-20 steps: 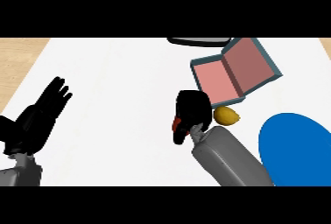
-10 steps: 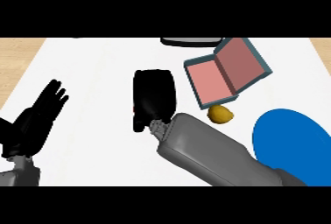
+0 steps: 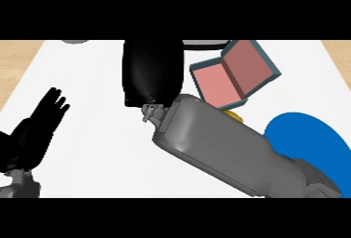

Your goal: Pick the bell pepper from the plate and place it in the cardboard box

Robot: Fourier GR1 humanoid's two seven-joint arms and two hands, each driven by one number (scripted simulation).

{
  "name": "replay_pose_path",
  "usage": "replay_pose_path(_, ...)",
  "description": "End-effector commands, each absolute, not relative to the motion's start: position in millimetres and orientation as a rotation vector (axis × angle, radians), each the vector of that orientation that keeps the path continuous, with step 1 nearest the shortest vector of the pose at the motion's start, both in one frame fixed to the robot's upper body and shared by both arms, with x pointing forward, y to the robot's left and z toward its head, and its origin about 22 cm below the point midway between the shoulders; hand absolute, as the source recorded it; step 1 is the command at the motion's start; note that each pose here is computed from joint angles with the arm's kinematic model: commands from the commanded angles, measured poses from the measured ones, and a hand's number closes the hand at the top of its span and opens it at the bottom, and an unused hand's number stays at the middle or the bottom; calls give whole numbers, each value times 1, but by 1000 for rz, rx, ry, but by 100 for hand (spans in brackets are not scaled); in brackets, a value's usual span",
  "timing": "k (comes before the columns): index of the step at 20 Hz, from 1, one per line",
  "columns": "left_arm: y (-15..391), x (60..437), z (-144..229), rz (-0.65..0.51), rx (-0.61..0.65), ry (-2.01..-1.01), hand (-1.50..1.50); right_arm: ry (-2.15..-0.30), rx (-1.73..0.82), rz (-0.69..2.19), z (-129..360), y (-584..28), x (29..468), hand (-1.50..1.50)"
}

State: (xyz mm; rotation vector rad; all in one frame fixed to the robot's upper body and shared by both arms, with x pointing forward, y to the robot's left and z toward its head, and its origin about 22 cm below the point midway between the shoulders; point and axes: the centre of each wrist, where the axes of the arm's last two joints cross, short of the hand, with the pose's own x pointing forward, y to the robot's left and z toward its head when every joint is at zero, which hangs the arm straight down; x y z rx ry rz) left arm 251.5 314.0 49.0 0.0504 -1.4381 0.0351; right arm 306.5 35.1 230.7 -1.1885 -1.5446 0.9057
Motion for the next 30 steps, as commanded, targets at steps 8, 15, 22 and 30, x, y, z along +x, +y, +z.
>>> replay_pose_path(8,326,229,38,50,40,-1434,0,-1338,-1331,796,249,-23,356,150)
replay_pose_path(15,311,235,37,31,62,-1453,0,-1385,-1325,791,215,-58,379,150)
replay_pose_path(22,306,256,60,45,30,-1456,0,-1370,-1269,770,173,-99,408,150)
replay_pose_path(30,302,243,44,54,51,-1446,0,-1118,-1129,753,111,-133,414,150)
